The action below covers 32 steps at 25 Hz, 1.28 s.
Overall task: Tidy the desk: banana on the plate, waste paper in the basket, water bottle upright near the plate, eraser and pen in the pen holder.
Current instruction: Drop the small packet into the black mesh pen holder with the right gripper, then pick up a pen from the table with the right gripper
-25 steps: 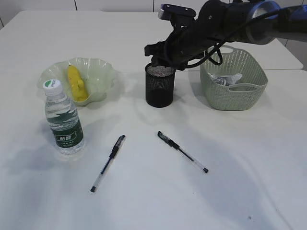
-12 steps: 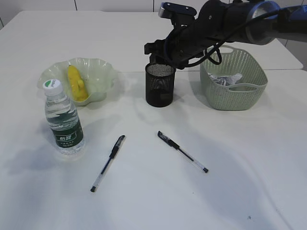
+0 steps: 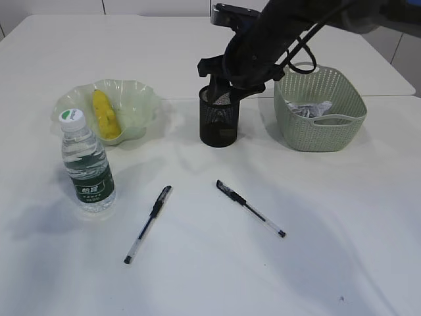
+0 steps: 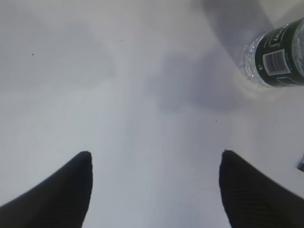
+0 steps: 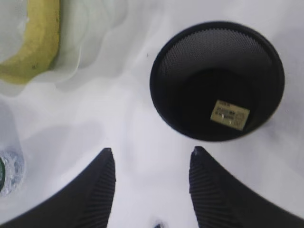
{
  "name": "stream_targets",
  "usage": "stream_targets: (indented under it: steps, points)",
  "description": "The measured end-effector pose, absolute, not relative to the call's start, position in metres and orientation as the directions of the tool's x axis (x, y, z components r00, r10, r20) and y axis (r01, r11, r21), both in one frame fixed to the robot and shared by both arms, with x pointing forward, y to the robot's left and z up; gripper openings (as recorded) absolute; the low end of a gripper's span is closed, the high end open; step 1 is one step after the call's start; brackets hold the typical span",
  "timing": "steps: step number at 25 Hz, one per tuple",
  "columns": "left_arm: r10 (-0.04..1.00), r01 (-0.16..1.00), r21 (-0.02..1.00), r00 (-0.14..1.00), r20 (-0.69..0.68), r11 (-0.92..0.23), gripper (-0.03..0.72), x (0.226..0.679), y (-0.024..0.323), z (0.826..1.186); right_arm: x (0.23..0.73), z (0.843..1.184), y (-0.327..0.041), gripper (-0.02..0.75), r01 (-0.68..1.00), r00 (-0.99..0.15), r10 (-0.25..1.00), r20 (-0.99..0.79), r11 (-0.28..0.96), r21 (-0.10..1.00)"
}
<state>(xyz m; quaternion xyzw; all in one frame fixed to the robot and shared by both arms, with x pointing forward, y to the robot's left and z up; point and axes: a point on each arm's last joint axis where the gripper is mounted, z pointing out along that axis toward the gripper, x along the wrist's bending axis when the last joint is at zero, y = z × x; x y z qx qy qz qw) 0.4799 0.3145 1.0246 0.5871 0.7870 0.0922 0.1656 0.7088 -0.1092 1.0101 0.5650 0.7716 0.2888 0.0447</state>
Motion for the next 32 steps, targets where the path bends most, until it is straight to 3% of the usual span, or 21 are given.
stream_targets:
  steps: [6, 12, 18, 22, 27, 32]
  points:
    - [0.955, 0.896, 0.335, -0.256, -0.152, 0.293, 0.591, 0.479, 0.314, 1.024, 0.694, 1.039, -0.125, 0.376, 0.889, -0.299, 0.94, 0.161, 0.213, 0.404]
    - [0.955, 0.896, 0.333, -0.256, -0.151, 0.293, 0.591, 0.479, 0.314, 1.024, 0.67, 1.095, -0.141, 0.375, 0.869, -0.281, 0.956, 0.081, 0.218, 0.444]
    - [0.955, 0.91, 0.296, -0.258, -0.144, 0.29, 0.591, 0.476, 0.314, 1.023, 0.657, 1.115, -0.15, 0.354, 0.857, -0.278, 0.96, 0.043, 0.227, 0.462]
    - [0.955, 0.913, 0.287, -0.258, -0.143, 0.29, 0.591, 0.475, 0.314, 1.023, 0.644, 1.101, -0.153, 0.353, 0.886, -0.278, 0.96, 0.038, 0.241, 0.397]
    - [0.956, 0.917, 0.274, -0.259, -0.141, 0.289, 0.591, 0.474, 0.314, 1.022, 0.616, 1.063, -0.163, 0.351, 0.927, -0.307, 0.952, 0.019, 0.294, 0.234]
    - [0.955, 0.926, 0.245, -0.261, -0.137, 0.289, 0.591, 0.471, 0.313, 1.022, 0.586, 1.023, -0.151, 0.351, 0.902, -0.424, 0.905, -0.011, 0.424, 0.078]
